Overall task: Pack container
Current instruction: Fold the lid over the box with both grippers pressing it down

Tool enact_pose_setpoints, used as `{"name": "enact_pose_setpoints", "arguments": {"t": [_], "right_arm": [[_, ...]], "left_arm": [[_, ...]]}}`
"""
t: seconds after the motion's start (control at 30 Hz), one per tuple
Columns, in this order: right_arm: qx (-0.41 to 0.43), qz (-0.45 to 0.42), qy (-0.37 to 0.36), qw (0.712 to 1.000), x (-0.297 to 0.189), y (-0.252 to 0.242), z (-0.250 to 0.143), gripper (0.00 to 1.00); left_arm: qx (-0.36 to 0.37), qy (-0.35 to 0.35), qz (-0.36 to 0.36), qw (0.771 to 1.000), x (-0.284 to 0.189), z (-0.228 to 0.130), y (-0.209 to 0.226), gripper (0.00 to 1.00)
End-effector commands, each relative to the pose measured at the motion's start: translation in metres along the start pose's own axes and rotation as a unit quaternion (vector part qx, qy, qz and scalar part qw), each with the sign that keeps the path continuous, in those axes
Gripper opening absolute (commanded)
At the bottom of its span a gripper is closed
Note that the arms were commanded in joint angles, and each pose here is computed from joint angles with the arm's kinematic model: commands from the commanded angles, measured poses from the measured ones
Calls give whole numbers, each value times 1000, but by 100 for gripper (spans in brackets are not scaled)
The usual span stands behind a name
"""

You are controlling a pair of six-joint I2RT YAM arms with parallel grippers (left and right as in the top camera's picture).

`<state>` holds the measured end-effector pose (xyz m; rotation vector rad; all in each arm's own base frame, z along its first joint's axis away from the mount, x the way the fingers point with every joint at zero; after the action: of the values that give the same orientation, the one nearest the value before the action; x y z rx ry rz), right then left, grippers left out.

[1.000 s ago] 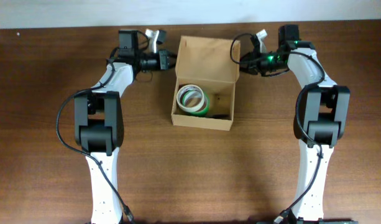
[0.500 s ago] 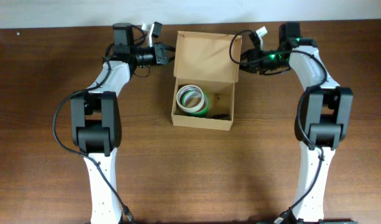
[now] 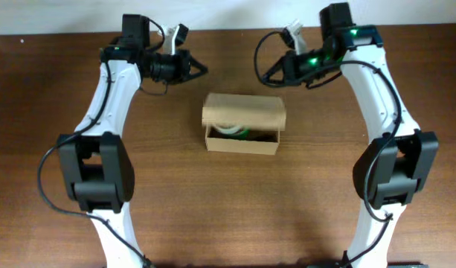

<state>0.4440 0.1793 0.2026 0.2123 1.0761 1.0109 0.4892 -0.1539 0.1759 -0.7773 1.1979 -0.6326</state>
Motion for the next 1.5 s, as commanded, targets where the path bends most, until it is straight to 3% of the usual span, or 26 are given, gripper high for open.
{"name": "enact_pose_setpoints", "arguments": {"t": [0.0, 0.13, 0.37, 0.7, 1.1, 1.3, 1.47], "right_arm": [[-53, -116, 30, 991, -20, 17, -3, 4], [-43, -190, 51, 980, -37, 26, -13, 4], [-13, -216, 121, 969, -43, 29, -49, 4], [11, -198, 181, 963, 1, 6, -95, 4], [29, -181, 205, 962, 35, -18, -137, 4], [27, -182, 202, 962, 36, -19, -137, 4], [1, -198, 163, 967, 11, -2, -102, 4]], "left_arm": [[23, -30, 84, 996, -31, -6, -5, 2], [14, -29, 132, 991, -48, -23, -10, 2], [26, 19, 239, 971, -42, -68, -10, 2], [76, 63, 293, 951, -8, -103, -19, 2], [36, 130, 318, 938, 25, -141, 45, 2], [26, 146, 326, 934, 28, -153, 60, 2], [38, 110, 315, 942, 13, -124, 32, 2]]}}
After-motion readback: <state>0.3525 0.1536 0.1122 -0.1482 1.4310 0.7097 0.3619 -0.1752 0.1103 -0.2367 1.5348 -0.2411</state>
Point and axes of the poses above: each gripper's point midway between its finger pads, its own x axis out along the fingers, its own y axis along the line the jaws close on, z = x × y, the point moved 1 cm from there along -x, back along the fingers, and after that the axes turned 15 degrees about -x, right-handed, at the moved point
